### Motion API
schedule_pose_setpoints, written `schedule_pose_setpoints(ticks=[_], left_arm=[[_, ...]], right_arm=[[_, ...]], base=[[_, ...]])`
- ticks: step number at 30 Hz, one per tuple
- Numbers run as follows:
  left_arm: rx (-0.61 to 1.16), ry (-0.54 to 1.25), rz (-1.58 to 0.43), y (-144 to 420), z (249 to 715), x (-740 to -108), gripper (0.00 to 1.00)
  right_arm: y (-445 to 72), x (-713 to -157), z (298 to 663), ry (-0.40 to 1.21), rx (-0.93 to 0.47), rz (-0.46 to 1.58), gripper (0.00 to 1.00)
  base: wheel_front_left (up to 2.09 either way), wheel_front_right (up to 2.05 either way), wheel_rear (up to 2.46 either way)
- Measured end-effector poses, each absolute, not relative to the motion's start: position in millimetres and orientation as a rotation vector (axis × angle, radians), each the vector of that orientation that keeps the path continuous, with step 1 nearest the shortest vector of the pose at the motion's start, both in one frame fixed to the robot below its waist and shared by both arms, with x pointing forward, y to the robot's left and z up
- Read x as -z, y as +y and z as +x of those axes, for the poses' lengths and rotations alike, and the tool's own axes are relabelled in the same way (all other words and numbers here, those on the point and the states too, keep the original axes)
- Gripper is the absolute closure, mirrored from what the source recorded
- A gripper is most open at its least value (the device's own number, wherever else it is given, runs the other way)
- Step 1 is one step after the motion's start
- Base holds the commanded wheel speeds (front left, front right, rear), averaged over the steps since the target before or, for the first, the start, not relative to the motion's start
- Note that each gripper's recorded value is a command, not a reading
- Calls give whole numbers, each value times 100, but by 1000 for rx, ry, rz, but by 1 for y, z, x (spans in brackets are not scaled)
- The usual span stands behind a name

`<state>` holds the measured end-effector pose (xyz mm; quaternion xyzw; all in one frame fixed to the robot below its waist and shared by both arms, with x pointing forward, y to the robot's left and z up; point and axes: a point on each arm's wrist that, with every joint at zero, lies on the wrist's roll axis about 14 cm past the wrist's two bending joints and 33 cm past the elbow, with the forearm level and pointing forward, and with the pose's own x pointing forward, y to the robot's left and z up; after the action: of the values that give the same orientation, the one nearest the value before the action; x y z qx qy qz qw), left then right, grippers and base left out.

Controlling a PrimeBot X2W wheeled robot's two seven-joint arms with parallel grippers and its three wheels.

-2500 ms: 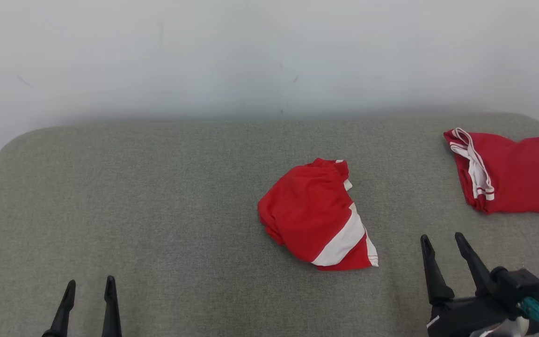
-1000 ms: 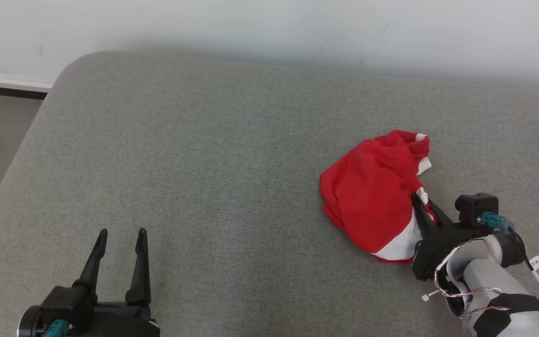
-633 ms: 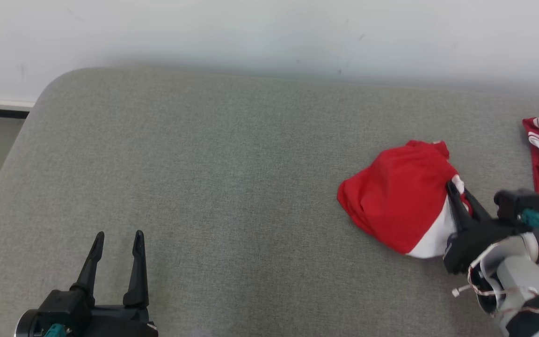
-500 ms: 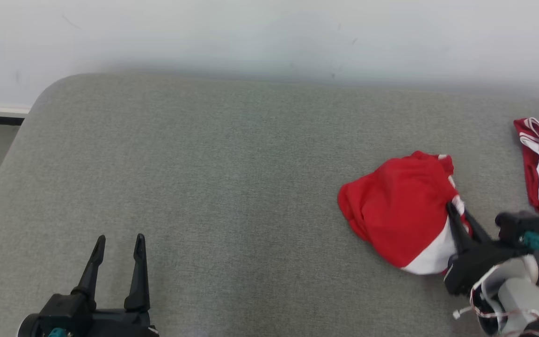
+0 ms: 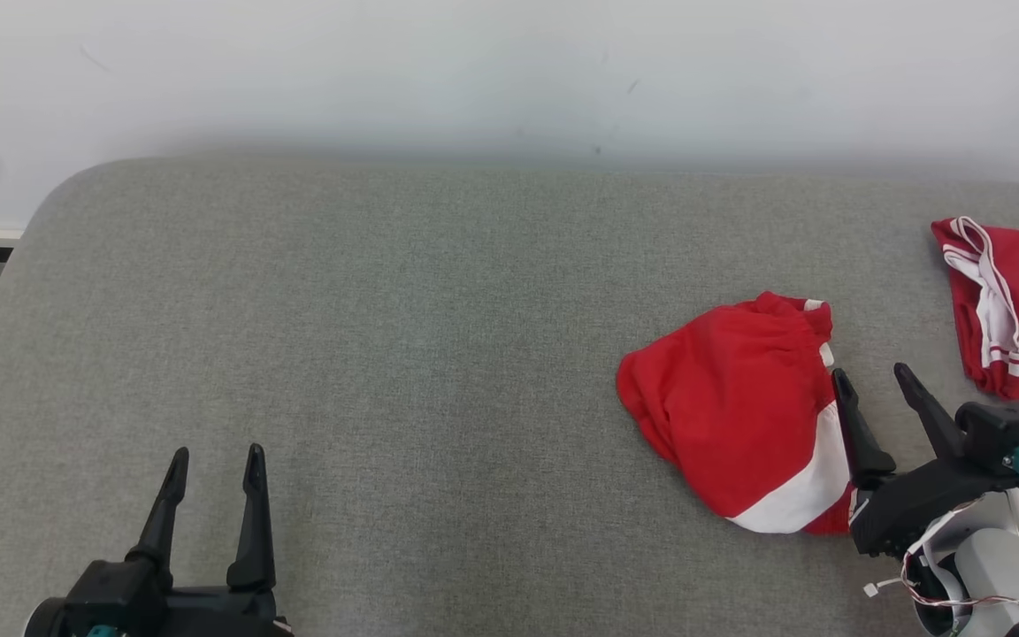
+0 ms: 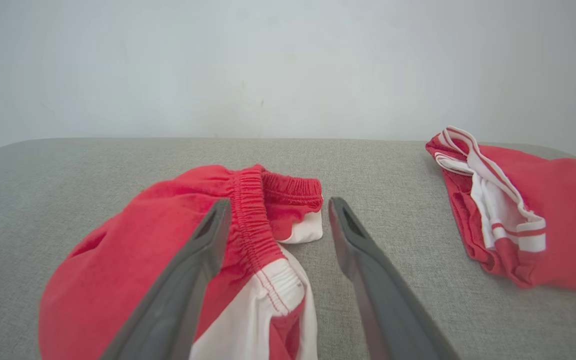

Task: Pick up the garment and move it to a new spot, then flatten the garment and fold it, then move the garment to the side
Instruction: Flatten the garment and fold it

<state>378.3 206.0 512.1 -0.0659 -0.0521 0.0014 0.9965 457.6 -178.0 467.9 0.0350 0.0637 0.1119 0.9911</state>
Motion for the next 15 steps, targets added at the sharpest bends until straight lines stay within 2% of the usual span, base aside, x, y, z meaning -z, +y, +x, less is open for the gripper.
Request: schedule_pose_setpoints(ticks=[6, 15], left_arm=[[-7, -103, -127, 208, 376, -511, 0], [-5, -96, -124, 207, 375, -510, 0]], right_arm=[[-178, -468, 450, 116, -215, 82, 0], [-176, -441, 447, 227, -215, 72, 0]], base=[[0, 0, 0], [0, 0, 0]])
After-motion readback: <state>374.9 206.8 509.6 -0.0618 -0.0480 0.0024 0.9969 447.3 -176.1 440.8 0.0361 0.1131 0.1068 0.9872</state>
